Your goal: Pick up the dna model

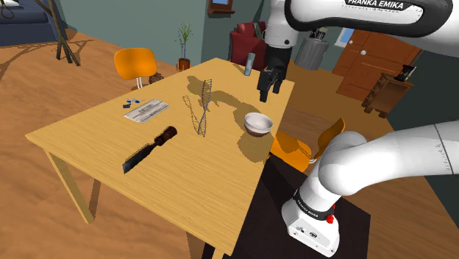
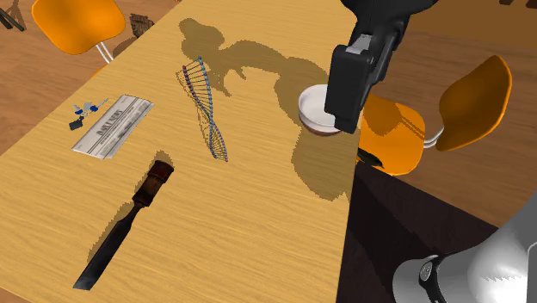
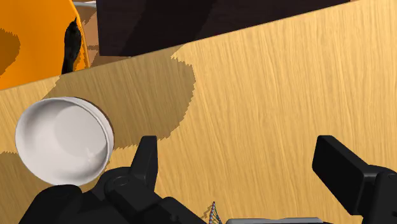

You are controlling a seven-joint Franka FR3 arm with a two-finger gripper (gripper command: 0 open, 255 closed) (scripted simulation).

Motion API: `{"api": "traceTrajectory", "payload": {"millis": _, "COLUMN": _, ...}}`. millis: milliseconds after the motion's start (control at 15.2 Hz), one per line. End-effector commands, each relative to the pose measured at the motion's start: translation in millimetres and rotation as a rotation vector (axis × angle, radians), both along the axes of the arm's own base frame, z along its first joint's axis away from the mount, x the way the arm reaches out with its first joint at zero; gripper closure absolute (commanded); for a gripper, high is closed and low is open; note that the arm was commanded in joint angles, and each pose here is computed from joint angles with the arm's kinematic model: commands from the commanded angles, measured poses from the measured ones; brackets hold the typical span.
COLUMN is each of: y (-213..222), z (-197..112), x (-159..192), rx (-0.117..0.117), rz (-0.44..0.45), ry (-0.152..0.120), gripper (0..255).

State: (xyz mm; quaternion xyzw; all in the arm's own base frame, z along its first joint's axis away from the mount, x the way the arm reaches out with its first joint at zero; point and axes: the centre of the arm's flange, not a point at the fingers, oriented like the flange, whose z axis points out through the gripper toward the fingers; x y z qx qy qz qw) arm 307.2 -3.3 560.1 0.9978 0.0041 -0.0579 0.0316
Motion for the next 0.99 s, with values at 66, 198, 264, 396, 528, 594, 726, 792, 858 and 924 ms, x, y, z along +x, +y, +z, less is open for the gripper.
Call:
{"api": "traceTrajectory", "payload": {"millis": 66, "y": 4.6, "z": -9.3, "x": 3.2, "rx": -0.004, "rz": -0.029, "ry": -0.031, "gripper": 0}}
{"api": "traceTrajectory", "payload": {"millis": 198, "y": 13.4, "z": -27.8, "x": 10.7, "rx": -0.011, "rz": -0.086, "ry": -0.093, "gripper": 0}}
{"api": "traceTrajectory", "payload": {"millis": 264, "y": 17.6, "z": -36.8, "x": 15.1, "rx": -0.015, "rz": -0.115, "ry": -0.124, "gripper": 0}}
{"api": "traceTrajectory", "payload": {"millis": 396, "y": 25.5, "z": -54.5, "x": 25.1, "rx": -0.023, "rz": -0.172, "ry": -0.185, "gripper": 0}}
{"api": "traceTrajectory", "payload": {"millis": 528, "y": 32.6, "z": -71.6, "x": 36.6, "rx": -0.030, "rz": -0.230, "ry": -0.247, "gripper": 0}}
{"api": "traceTrajectory", "payload": {"millis": 594, "y": 35.8, "z": -79.9, "x": 42.8, "rx": -0.034, "rz": -0.259, "ry": -0.278, "gripper": 0}}
{"api": "traceTrajectory", "payload": {"millis": 726, "y": 41.6, "z": -95.9, "x": 56.4, "rx": -0.041, "rz": -0.316, "ry": -0.340, "gripper": 0}}
{"api": "traceTrajectory", "payload": {"millis": 792, "y": 44.2, "z": -103.6, "x": 63.7, "rx": -0.045, "rz": -0.345, "ry": -0.371, "gripper": 0}}
{"api": "traceTrajectory", "payload": {"millis": 858, "y": 46.5, "z": -111.1, "x": 71.2, "rx": -0.049, "rz": -0.374, "ry": -0.402, "gripper": 0}}
{"api": "traceTrajectory", "payload": {"millis": 924, "y": 48.6, "z": -118.4, "x": 79.1, "rx": -0.053, "rz": -0.402, "ry": -0.433, "gripper": 0}}
